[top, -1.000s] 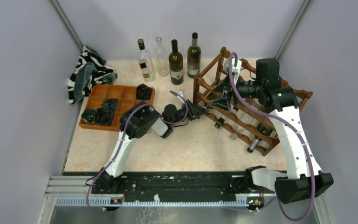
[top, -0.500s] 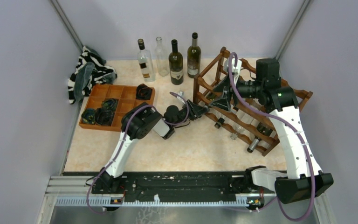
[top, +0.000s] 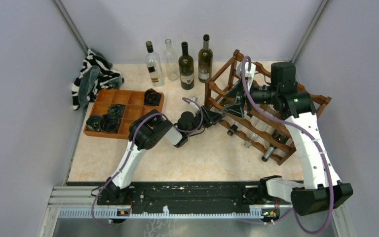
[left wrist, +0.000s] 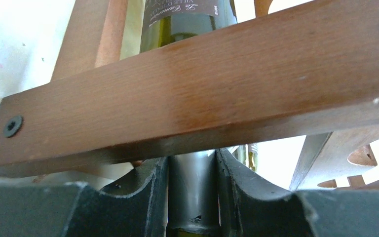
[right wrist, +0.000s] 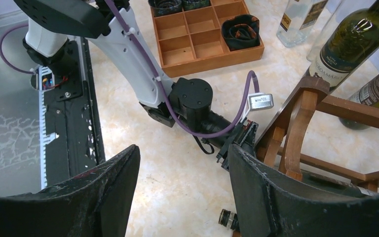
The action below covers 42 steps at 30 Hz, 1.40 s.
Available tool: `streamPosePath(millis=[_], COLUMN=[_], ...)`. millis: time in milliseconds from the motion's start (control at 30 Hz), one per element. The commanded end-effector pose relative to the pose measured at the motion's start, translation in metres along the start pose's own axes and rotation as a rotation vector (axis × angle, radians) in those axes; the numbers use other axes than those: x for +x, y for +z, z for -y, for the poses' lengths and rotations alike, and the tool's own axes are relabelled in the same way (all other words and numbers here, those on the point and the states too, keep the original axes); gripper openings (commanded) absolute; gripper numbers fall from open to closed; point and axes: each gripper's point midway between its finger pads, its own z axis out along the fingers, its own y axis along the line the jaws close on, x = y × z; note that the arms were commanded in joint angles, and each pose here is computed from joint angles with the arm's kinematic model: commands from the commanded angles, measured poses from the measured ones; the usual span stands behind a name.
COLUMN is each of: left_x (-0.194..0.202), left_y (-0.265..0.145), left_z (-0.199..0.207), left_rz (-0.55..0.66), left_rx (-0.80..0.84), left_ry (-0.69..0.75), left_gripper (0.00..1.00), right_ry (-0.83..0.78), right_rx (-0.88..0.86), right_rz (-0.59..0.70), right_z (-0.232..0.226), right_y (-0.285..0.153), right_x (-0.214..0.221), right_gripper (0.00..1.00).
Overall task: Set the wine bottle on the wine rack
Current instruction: Adjust the wine bottle in the wine rack.
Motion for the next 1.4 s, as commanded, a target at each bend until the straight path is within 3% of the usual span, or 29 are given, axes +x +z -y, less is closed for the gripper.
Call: streamPosePath(millis=[0,533,833,1067,1367], left_x=[-0.029,-0.027,-0.031,-0.029,-0.032], left_y=[0.016,0.018,0.017,0.015,0.013], left_z=[0.049,0.015,0.004,-0.007,-0.009], left_rz=[0.087,0.040,0.051,0.044,0.059], left_rx=[0.070,-0.143,-0.236,-0.272,-0.297], left_ry=[0.079,0.371,0.554,0.571,0.583], left_gripper=[0.00,0.06,0.15,0.28,0.52], right_ry=[-0.064,-0.068,-0.066,-0.069,-0.070], right_rx=[0.006,0.005,0.002,0.002,0.000], right_rz=[0.034,0.038,0.038,0.039,0.039], right_z=[-0.004,-0.006,-0.006,-0.007,-0.007], right_y=[-0.006,-0.007,-0.007,-0.007,-0.007], right_x=[-0.013,-0.014,-0.014,-0.014,-0.014], right_gripper=[0.65,0.65,0.65,0.65,0.65])
